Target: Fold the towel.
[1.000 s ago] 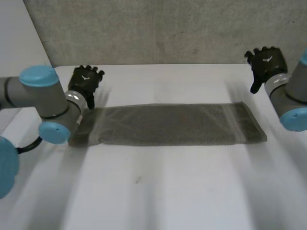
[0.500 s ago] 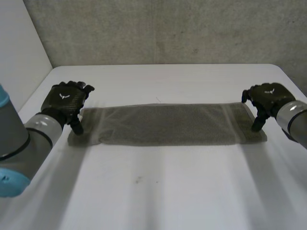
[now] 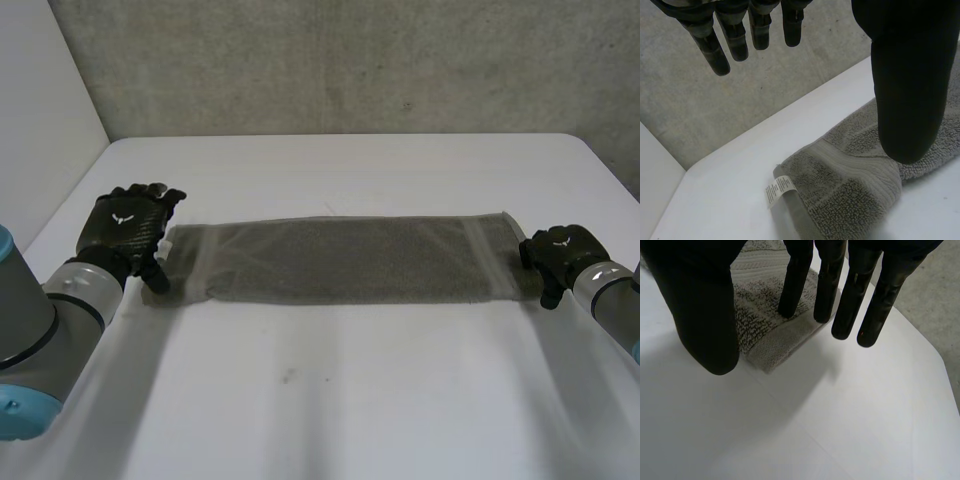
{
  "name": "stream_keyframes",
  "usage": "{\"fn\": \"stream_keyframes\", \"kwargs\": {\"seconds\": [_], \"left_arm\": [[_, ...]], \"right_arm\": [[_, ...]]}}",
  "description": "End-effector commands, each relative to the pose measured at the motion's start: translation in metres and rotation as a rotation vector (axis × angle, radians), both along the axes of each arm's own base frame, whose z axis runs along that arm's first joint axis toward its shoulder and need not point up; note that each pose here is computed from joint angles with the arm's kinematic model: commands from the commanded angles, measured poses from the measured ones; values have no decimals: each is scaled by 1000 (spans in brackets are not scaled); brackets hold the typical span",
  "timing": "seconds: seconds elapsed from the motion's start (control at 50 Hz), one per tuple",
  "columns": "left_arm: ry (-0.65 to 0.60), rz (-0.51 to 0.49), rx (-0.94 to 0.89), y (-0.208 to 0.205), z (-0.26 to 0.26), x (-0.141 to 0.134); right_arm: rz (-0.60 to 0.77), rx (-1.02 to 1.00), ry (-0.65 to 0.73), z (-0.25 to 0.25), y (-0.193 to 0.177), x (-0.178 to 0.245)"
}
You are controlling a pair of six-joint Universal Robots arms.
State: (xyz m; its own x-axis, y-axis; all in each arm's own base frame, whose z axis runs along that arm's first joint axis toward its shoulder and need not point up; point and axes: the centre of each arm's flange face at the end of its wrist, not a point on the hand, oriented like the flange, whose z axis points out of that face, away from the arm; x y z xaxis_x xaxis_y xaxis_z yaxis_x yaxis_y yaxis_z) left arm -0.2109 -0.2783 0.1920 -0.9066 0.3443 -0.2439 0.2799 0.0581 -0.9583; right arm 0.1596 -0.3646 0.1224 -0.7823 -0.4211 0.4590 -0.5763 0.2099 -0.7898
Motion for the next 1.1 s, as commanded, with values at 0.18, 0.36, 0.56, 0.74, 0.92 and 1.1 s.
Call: {"fn": "stream_keyframes", "kwargs": {"seconds": [0.18, 0.36, 0.56, 0.74, 0.92, 1.1], "left_arm": [[0, -4, -3, 3, -3, -1], [0, -3, 0, 3, -4, 0], [-2, -1, 6, 3, -5, 0], [-1, -3, 5, 4, -5, 0], [-1, -4, 5, 5, -5, 0], [-2, -7, 8, 6, -6, -1]], "right_arm": [[8, -15, -26, -3, -7, -2], [-94, -39, -11, 5, -27, -39], [-301, -151, 48, 41, -62, -136], [-243, -274, 47, 89, -70, -110], [129, -356, -108, 121, -26, 56], [484, -295, -161, 87, 61, 186]]}}
